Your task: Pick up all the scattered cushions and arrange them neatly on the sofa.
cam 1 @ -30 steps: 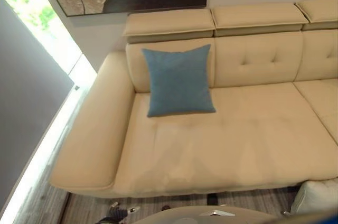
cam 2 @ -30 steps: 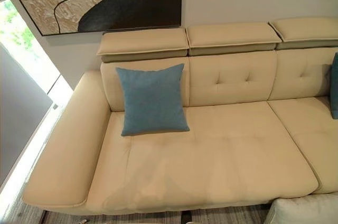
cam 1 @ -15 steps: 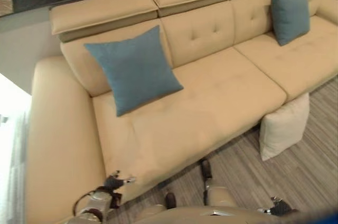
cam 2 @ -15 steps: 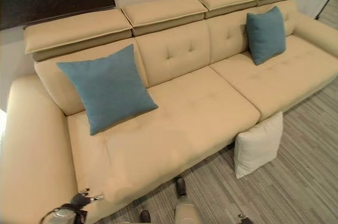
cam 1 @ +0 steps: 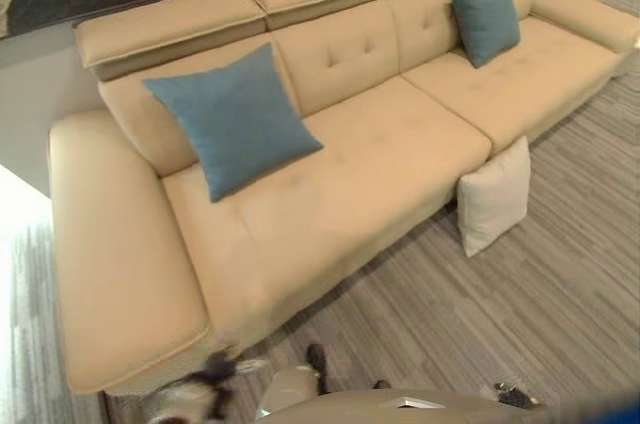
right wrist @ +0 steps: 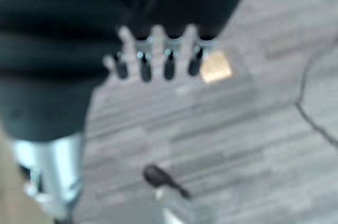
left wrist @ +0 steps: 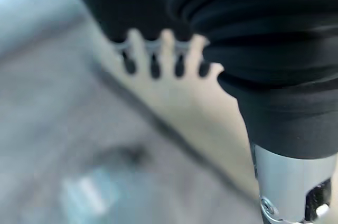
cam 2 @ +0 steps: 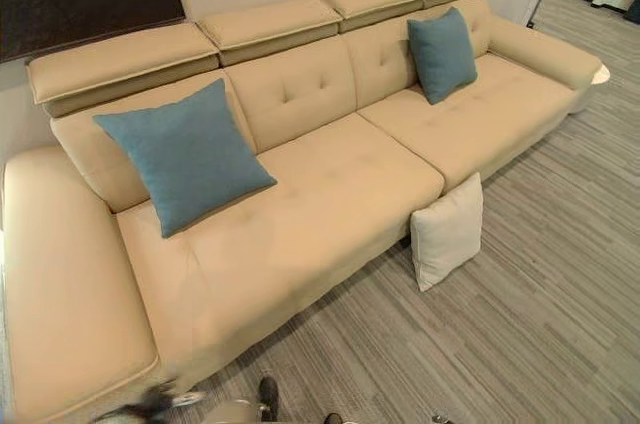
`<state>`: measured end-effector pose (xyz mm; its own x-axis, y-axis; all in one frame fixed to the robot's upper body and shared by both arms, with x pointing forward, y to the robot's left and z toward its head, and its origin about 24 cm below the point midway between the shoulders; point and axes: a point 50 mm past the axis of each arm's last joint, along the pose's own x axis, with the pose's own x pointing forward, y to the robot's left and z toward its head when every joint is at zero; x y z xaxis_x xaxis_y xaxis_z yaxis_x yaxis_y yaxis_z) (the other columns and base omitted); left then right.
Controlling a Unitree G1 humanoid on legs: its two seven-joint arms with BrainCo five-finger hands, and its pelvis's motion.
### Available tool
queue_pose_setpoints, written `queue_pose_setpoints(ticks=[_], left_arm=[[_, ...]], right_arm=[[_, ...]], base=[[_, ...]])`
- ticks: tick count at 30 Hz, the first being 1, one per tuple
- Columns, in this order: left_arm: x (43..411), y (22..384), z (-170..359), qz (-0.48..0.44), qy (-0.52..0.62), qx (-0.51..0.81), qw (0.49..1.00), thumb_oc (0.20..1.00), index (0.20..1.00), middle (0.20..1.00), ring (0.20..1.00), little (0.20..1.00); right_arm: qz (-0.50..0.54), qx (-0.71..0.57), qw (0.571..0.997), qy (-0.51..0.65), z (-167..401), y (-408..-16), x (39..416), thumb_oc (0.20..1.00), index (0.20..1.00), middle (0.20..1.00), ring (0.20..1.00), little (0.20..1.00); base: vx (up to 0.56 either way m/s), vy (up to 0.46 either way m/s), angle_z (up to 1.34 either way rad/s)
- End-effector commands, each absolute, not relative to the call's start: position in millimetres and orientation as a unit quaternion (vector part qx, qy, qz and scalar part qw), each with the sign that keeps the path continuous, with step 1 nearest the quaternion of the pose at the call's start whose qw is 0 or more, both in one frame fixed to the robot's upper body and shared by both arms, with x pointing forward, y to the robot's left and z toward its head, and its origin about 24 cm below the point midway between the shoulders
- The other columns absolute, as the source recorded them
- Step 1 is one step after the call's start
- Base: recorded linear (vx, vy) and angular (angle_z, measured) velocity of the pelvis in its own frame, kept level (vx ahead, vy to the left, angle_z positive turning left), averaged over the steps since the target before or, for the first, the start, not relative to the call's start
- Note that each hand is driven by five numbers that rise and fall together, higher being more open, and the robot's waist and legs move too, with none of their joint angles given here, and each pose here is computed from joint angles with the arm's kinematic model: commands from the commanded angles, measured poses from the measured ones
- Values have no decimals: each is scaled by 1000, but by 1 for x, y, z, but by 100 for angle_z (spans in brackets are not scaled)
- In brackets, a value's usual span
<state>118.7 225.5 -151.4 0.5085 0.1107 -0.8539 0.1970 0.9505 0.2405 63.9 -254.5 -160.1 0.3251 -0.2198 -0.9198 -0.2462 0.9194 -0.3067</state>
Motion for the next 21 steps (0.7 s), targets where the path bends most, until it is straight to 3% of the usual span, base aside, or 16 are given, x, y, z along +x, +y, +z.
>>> queue_pose_setpoints(ticks=[1,13,21], left_arm=[[137,219,-148,-7,475,150,867,1000,1000,1000,1000,1000],[150,211,-145,-33,460,171,871,1000,1000,1000,1000,1000],[148,218,-144,-10,458,159,875,1000,1000,1000,1000,1000]], right_arm=[[-27,-223,799,558,-151,-275,82,1000,1000,1000,1000,1000],[-13,-232,814,533,-150,-259,108,1000,1000,1000,1000,1000],[-13,-227,817,529,-151,-256,104,1000,1000,1000,1000,1000]], base=[[-69,6,-60],[-52,136,-121],[-85,-16,-53]])
